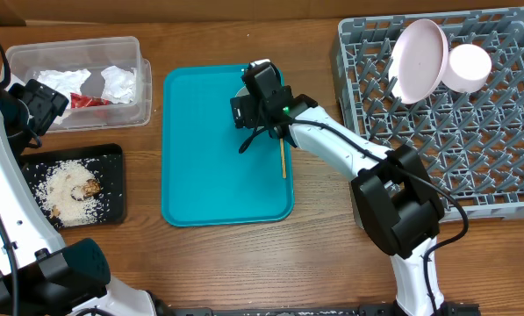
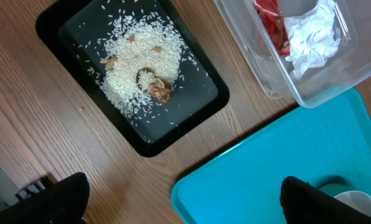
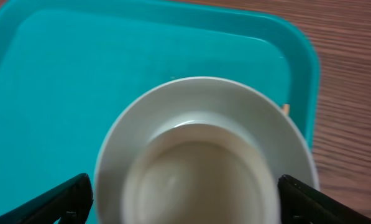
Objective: Sort waste into correct bins and load items into the dishwasher
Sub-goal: 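Grasp the white bowl rim with the right gripper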
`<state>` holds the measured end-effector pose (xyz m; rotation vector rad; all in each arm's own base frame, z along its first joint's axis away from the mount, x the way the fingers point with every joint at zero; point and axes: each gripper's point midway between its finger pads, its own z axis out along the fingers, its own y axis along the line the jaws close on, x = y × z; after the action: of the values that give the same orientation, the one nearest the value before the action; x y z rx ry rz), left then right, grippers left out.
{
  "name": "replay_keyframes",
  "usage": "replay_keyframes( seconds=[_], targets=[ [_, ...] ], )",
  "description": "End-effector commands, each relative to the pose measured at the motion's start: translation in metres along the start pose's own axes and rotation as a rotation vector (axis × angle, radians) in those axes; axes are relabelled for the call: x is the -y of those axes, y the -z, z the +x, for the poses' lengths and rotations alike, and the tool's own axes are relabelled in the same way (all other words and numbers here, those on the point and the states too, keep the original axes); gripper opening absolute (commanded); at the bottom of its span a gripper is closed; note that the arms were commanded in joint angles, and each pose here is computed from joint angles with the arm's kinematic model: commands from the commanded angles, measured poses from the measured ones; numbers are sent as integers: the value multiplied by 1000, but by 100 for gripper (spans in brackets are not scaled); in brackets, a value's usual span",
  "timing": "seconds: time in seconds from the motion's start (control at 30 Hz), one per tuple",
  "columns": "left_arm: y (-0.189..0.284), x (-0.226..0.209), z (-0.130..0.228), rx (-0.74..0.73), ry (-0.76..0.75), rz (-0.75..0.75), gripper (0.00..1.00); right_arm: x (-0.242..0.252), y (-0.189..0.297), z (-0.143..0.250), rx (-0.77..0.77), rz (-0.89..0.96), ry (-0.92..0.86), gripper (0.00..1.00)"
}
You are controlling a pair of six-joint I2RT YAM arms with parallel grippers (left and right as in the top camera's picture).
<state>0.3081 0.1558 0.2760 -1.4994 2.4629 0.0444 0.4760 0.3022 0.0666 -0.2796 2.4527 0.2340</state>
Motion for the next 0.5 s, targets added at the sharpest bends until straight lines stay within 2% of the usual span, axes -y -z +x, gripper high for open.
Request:
replay_keyframes(
  seconds=[0.0,0.47],
  targets=[
    [-3,-3,-2,2,-7,-16,100,12,-3,-7,36,69,-31,95],
    [-3,-3,-2,2,-7,-16,100,15,-8,-1,22,81,-81,70]
  ],
)
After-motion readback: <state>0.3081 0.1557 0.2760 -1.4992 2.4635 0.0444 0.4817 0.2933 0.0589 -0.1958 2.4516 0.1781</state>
